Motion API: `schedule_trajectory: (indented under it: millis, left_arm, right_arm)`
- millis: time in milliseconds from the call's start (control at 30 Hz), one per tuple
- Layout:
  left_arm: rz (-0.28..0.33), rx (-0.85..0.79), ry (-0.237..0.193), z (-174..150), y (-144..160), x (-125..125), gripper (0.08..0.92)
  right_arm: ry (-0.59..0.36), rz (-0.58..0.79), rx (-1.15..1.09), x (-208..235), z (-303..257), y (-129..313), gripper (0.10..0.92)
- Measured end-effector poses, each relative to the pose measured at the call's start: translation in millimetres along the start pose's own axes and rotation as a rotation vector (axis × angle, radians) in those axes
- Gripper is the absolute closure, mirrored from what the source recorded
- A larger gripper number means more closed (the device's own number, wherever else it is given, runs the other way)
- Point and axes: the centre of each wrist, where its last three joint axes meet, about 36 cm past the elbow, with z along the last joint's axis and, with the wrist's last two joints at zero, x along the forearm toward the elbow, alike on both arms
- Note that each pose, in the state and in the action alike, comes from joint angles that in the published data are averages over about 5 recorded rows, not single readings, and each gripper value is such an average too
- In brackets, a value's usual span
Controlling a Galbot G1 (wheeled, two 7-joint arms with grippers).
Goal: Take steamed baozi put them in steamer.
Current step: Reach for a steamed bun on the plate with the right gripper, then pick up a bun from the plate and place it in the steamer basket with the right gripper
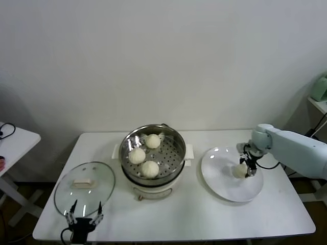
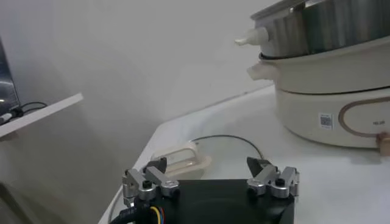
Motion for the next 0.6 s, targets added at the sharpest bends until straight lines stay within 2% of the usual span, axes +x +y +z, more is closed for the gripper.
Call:
schedule_trajectory:
  millis: [100,333,600]
  left_arm:
    - [0.0,0.0,-0.001,-0.2,0.1,0.0,0.177]
    - [-0.001,0.002,-0.004,-1.4,0.1,-0.4,0.177]
    - [0.002,0.007,-0.013,-3.9,-1.6,-2.7,0.177]
  right_arm:
    - [0.002,0.007,-0.002,1.5,0.6,0.1,0.421]
    - [0.006,0.025,-0.001,18.8,0.4,-1.7,0.436]
    - [-0.014,0.063,0.022,84.2,-11.3,-9.5,0.435]
